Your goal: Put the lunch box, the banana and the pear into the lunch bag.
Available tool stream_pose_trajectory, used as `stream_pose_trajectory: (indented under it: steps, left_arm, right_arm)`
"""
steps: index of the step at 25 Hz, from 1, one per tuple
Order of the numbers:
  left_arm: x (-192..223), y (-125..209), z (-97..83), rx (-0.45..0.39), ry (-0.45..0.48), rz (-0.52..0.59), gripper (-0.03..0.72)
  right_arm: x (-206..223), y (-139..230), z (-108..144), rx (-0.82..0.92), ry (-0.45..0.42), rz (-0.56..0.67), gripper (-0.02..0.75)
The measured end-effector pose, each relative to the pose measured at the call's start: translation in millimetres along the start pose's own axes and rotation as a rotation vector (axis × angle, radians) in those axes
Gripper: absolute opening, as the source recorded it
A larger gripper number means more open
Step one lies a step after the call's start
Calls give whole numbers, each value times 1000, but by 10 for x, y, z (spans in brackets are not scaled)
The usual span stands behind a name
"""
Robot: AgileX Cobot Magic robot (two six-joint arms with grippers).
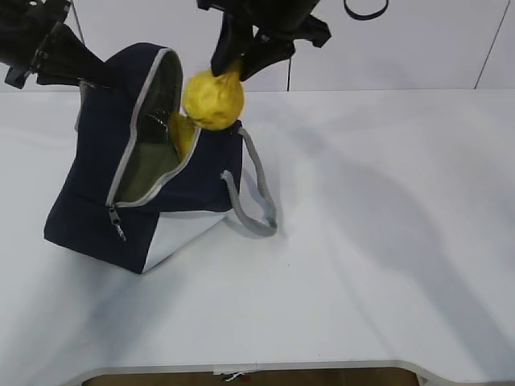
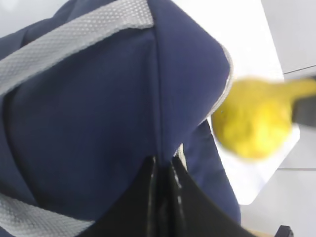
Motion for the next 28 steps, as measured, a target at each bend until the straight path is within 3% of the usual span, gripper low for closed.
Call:
stream_pose_trajectory:
  steps: [4, 9, 15, 22, 25, 28]
  left_arm:
    - [0, -20, -27, -11, 21, -16, 0]
    - [-1, -15, -65, -18, 50, -11, 0]
    - [-2, -8, -80, -19, 61, -5, 0]
    - [-2, -10, -87, -21, 66, -7, 0]
    - [-2, -10, -90, -22, 69, -7, 0]
    - [-2, -10, -90, -22, 69, -7, 0]
  right_arm:
    - [37, 49, 109, 3, -87, 42, 268]
    - [352, 69, 36, 42, -107, 101, 268]
    - [550, -5, 61, 84, -180, 70, 281]
    - [673, 111, 185, 49, -216, 118, 512]
    - [615, 138, 168, 3, -197, 149, 543]
    - [499, 36, 144, -48, -146, 90, 551]
Point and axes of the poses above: a point on each arm's last joint axis where the gripper is mounted, x pointing out along that axis toward the gripper, z along the wrist's bending axis when the last joint is at zero, y = z × x, the point moved 4 cm from there along x, pointing out along that axis toward the gripper, and after that the axes turned 14 degrees about x, right-handed, at the moved point
